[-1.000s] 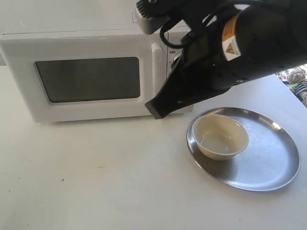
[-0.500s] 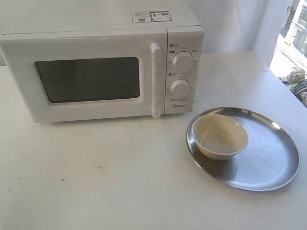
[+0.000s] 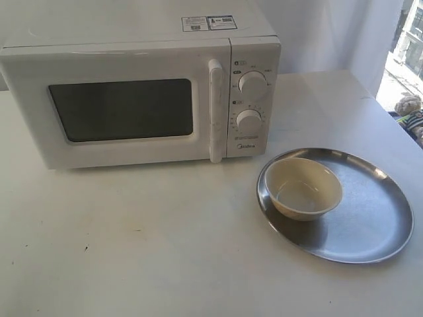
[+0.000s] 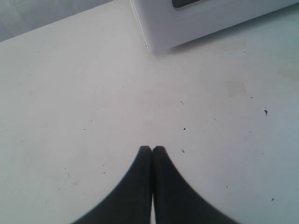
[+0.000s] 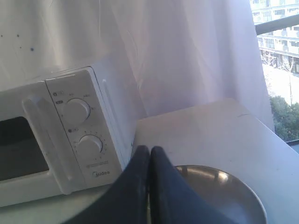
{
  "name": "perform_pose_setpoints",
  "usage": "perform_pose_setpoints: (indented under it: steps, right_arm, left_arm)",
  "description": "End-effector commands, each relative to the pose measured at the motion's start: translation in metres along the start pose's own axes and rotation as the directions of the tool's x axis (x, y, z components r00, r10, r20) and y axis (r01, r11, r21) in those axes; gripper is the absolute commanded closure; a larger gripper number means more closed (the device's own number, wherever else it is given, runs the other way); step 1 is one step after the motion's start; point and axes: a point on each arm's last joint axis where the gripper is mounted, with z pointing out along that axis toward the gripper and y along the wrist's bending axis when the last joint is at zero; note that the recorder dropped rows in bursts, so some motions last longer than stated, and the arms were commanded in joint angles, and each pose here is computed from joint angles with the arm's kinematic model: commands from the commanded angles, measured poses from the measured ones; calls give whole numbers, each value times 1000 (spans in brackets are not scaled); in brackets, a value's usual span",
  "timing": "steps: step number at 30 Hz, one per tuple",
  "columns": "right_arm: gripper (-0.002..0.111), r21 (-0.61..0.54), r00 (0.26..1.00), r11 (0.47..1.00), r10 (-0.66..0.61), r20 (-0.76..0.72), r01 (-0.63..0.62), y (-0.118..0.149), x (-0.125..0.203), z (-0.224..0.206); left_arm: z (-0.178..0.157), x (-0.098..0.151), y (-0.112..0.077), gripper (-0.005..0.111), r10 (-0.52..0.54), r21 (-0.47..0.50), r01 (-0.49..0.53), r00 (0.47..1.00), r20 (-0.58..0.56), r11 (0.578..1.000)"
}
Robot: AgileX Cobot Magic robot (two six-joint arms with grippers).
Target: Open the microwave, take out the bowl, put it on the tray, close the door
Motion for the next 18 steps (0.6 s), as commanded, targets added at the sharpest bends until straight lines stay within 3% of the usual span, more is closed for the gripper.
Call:
perform_pose_setpoints:
  steps: [1,5,12,18]
  right_arm:
    - [108,-7,999,1000,8,47,-8,1,-4,-1]
    - [108,41,1000,999,8,-25,-7,-3,3,-1]
    - [108,247,948,969,58,-314,23,-19,31,-12]
    - [108,249,946,968,59,-320,24,-19,32,-12]
  left_arm:
    - [-1,-2,0,107,-4,4,4,1000,11,1000]
    - [-1,-2,0,107,-4,4,4,1000,11,1000]
    - [-1,-2,0,107,-4,4,4,1000,11,1000]
    - [-1,-2,0,107,-4,4,4,1000,11,1000]
